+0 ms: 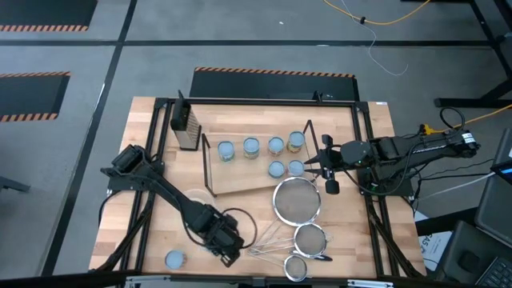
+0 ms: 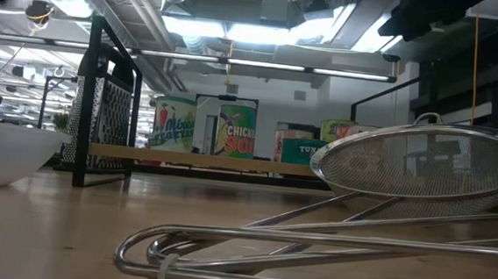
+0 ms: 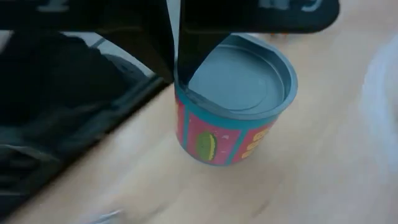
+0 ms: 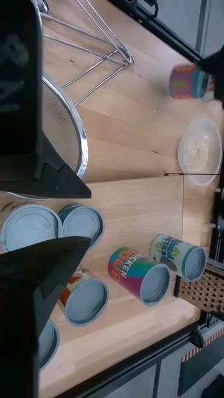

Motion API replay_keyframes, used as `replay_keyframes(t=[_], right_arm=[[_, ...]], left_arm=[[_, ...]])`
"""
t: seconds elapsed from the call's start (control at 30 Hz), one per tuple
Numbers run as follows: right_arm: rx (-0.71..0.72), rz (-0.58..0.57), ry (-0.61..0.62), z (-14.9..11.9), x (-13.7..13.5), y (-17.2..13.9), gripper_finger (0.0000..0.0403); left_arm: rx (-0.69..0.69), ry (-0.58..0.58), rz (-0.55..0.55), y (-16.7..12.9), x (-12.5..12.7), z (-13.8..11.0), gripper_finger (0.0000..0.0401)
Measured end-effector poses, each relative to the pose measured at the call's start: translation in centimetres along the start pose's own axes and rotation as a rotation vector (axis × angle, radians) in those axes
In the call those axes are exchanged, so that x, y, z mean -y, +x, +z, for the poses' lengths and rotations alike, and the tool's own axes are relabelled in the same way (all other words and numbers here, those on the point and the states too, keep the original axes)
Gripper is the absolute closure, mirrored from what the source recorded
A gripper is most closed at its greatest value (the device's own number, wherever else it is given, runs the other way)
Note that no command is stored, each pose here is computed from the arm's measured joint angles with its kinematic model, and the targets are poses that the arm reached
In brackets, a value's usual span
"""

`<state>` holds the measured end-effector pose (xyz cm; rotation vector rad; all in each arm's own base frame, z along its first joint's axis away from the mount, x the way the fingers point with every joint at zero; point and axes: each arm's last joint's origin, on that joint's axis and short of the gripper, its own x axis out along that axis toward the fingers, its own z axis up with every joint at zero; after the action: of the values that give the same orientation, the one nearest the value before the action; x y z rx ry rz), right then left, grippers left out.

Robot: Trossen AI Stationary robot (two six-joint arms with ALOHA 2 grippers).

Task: Pick and place cans onto a shelf
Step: Put the small blue can on the shelf

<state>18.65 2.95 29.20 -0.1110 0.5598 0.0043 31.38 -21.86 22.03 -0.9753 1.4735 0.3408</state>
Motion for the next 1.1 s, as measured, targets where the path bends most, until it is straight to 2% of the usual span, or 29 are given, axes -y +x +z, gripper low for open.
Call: replay_keyframes(t=[0.2,0.47,0.6,0.77,0.93,1.1], right_arm=[[0.000,0.000,0.001,0.0,0.0,0.0,0.0289],[0.000,0.000,0.002,0.0,0.0,0.0,0.0289],[0.000,0.000,0.002,0.0,0.0,0.0,0.0289],[0.001,0.000,0.002,0.0,0.0,0.0,0.0289],[0.001,0.000,0.003,0.0,0.0,0.0,0.0289],[0.002,0.000,0.006,0.0,0.0,0.0,0.0289]], left_arm=[[0.178,0.267,-0.108,-3.9,2.4,3.0,0.0399],[0.336,0.463,-0.163,-8.9,2.7,9.1,0.0400],[0.367,0.577,-0.122,-10.7,1.6,11.9,0.0400],[0.367,0.672,-0.017,-11.9,-0.9,15.1,0.0401],[0.333,0.698,0.099,-12.6,-3.4,17.6,0.0401],[0.251,0.699,0.178,-11.3,-4.8,19.4,0.0401]])
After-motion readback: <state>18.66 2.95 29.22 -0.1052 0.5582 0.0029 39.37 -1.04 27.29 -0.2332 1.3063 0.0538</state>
